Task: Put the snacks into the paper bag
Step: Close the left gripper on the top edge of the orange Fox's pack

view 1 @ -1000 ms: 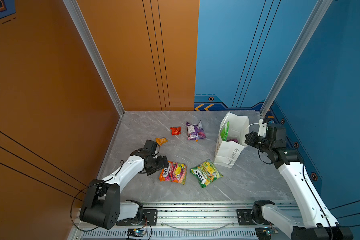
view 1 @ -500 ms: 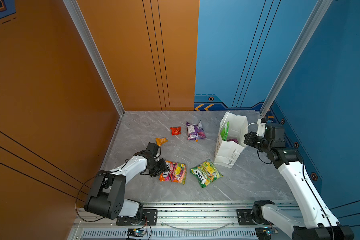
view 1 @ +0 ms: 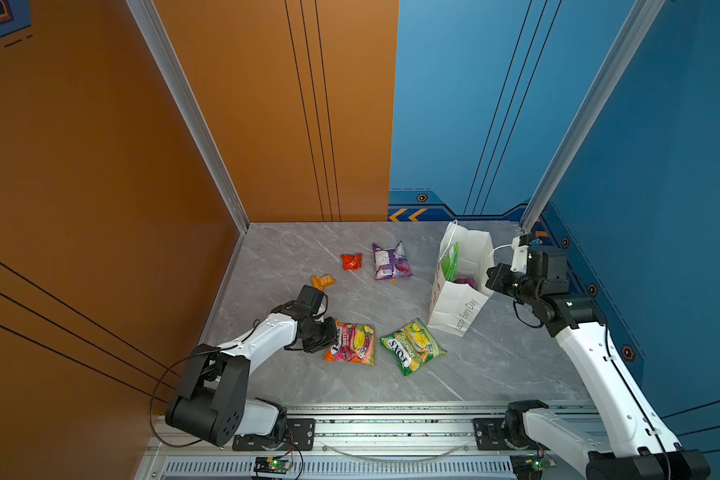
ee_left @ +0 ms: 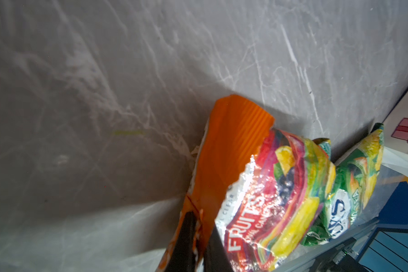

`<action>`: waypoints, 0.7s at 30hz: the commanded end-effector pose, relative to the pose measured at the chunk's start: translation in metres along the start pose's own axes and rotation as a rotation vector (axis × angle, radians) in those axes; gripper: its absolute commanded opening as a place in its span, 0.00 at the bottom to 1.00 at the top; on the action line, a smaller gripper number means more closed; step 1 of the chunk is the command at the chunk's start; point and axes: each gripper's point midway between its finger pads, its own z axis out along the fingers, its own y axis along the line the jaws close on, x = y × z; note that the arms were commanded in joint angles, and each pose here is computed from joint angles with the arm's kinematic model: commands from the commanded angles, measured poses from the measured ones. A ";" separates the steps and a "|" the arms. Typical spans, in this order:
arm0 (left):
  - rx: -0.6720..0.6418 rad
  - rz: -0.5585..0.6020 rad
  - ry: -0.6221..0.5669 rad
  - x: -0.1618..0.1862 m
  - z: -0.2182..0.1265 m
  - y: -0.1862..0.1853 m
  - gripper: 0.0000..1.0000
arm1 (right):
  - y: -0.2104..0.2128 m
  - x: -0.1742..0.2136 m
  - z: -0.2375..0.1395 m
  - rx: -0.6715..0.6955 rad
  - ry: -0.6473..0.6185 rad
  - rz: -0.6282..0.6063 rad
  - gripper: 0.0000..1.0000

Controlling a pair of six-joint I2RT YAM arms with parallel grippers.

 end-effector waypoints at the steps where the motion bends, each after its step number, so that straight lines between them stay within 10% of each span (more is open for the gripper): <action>1: -0.051 0.009 -0.069 -0.003 -0.014 0.004 0.00 | 0.002 -0.002 -0.003 0.012 0.006 -0.022 0.00; 21: -0.044 0.131 -0.353 -0.034 -0.093 -0.023 0.00 | 0.034 -0.019 -0.009 -0.023 -0.003 -0.072 0.00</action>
